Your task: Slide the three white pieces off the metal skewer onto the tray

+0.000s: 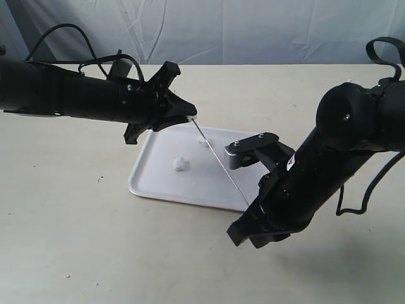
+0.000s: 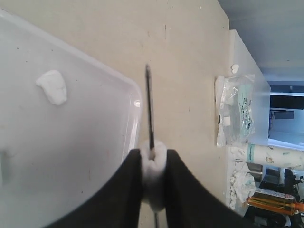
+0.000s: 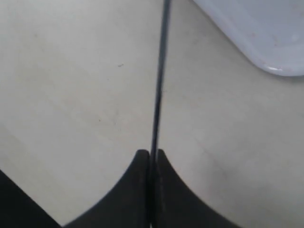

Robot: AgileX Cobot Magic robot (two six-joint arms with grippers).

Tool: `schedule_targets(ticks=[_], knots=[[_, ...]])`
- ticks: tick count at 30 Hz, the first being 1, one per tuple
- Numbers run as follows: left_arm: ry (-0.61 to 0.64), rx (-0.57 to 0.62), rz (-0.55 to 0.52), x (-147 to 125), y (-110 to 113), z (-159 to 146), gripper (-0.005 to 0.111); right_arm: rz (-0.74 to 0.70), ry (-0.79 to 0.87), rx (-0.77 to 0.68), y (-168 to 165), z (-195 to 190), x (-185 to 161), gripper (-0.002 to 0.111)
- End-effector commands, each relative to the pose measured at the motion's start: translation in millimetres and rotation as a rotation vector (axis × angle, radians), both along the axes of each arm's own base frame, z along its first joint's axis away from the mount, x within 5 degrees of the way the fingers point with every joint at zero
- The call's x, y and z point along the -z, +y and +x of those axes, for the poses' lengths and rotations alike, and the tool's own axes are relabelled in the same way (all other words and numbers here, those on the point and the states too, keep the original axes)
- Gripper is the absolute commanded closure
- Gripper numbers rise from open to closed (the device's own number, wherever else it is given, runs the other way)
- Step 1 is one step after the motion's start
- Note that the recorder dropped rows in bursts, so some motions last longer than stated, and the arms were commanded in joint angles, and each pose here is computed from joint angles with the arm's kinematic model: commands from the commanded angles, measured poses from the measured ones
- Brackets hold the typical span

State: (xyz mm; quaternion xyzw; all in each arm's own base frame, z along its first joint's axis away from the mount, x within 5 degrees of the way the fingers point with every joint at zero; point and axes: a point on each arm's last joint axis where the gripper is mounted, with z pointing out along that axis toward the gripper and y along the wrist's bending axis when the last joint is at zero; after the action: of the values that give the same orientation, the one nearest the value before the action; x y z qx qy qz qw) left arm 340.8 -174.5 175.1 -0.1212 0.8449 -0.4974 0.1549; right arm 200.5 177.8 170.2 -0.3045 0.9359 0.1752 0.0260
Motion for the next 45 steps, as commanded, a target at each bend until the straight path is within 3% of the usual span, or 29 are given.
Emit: schedule_targets(ticks=[1, 5, 8, 10, 13, 16, 37, 45], knots=[[-0.002, 0.003, -0.012, -2.3, -1.2, 0.2, 0.092, 0.007, -0.060, -0.018, 0.6, 4.6, 0.8, 0.094], [-0.003, 0.008, -0.008, -2.1, -1.2, -0.1, 0.092, 0.031, -0.096, 0.012, 2.7, 8.6, 0.0, 0.073], [-0.003, 0.008, -0.008, -2.1, -1.2, -0.1, 0.092, 0.050, -0.111, 0.037, 4.3, 10.7, -0.8, 0.071], [-0.003, 0.008, -0.008, -2.1, -1.2, -0.1, 0.092, 0.054, -0.116, 0.037, 4.6, 11.1, -1.0, 0.076], [-0.004, 0.011, -0.008, -2.1, -1.3, -0.3, 0.092, 0.052, -0.113, 0.028, 4.5, 10.5, -0.9, 0.096], [-0.005, 0.014, -0.002, -1.7, -1.2, -0.4, 0.092, 0.048, -0.099, 0.009, 4.1, 8.7, -0.6, 0.107], [-0.009, -0.068, 0.057, 2.3, 4.4, 5.5, 0.092, -0.022, 0.120, -0.099, -3.0, -13.2, 0.1, 0.109], [-0.016, -0.152, 0.142, 7.5, 12.1, 11.3, 0.092, -0.163, 0.242, -0.156, -16.8, -24.3, 0.4, 0.109]])
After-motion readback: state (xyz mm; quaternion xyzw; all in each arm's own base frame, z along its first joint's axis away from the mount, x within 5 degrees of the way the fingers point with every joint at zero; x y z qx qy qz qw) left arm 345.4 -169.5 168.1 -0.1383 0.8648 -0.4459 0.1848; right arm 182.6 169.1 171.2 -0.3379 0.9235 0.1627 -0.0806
